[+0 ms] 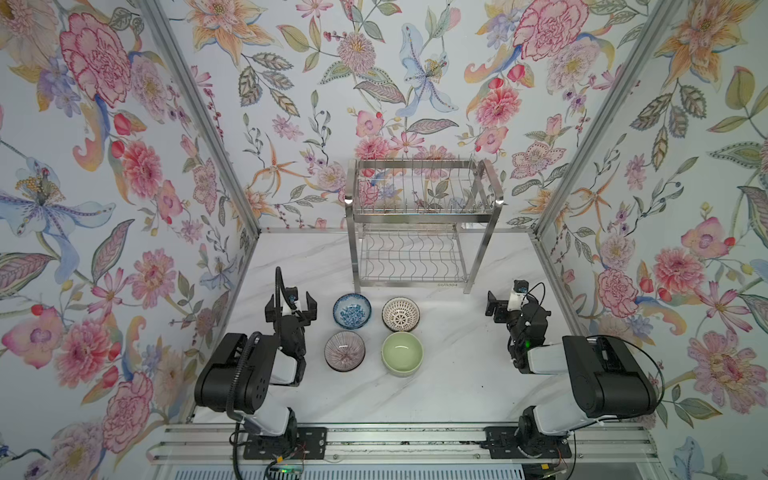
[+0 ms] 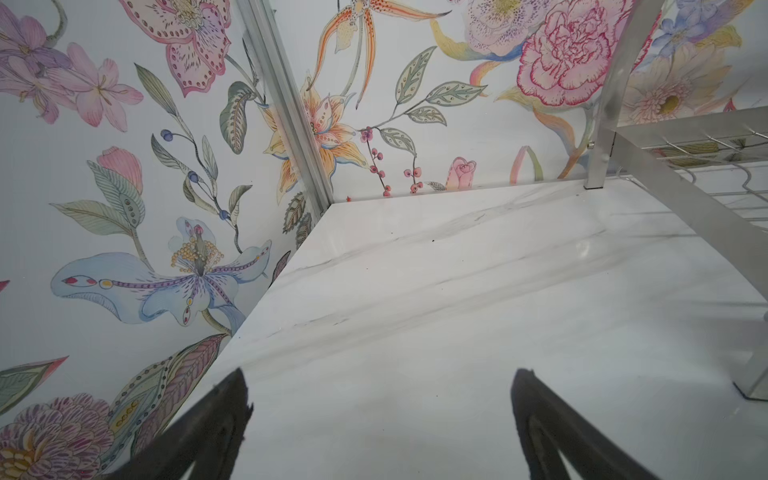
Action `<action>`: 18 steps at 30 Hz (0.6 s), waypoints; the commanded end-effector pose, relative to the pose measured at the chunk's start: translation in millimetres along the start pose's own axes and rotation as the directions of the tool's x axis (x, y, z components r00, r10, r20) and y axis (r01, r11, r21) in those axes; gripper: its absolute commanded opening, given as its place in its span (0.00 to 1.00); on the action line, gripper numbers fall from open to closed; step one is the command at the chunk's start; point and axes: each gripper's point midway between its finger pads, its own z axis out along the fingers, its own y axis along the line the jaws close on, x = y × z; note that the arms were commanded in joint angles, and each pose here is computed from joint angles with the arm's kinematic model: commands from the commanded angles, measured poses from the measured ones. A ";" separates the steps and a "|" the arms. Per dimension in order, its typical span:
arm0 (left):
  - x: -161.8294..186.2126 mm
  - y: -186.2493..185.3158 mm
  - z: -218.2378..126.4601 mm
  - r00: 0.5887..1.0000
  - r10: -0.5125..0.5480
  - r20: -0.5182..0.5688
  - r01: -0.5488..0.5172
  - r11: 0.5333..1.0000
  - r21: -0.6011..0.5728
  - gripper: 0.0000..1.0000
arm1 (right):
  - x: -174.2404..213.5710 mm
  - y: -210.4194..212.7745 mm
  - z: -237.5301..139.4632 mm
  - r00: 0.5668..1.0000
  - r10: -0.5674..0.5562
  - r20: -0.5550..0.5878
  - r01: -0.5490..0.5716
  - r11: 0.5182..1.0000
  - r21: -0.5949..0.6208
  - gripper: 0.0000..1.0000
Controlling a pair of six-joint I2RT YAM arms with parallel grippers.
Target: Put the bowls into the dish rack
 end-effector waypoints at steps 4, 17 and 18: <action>-15.4 -1.0 3.2 0.999 -0.011 0.049 0.010 1.000 0.018 0.99 | 1.0 1.1 0.9 1.000 -0.003 -0.004 0.003 1.000 -0.008 0.99; -15.1 -8.5 4.1 0.999 0.001 0.048 -0.004 0.998 0.060 0.99 | 0.6 0.9 1.0 1.000 -0.006 -0.003 0.006 1.000 -0.006 0.99; -15.4 -8.6 4.1 0.999 0.001 0.049 -0.004 0.998 0.060 0.99 | 1.2 1.1 0.9 1.000 -0.004 -0.005 0.004 1.000 -0.007 0.99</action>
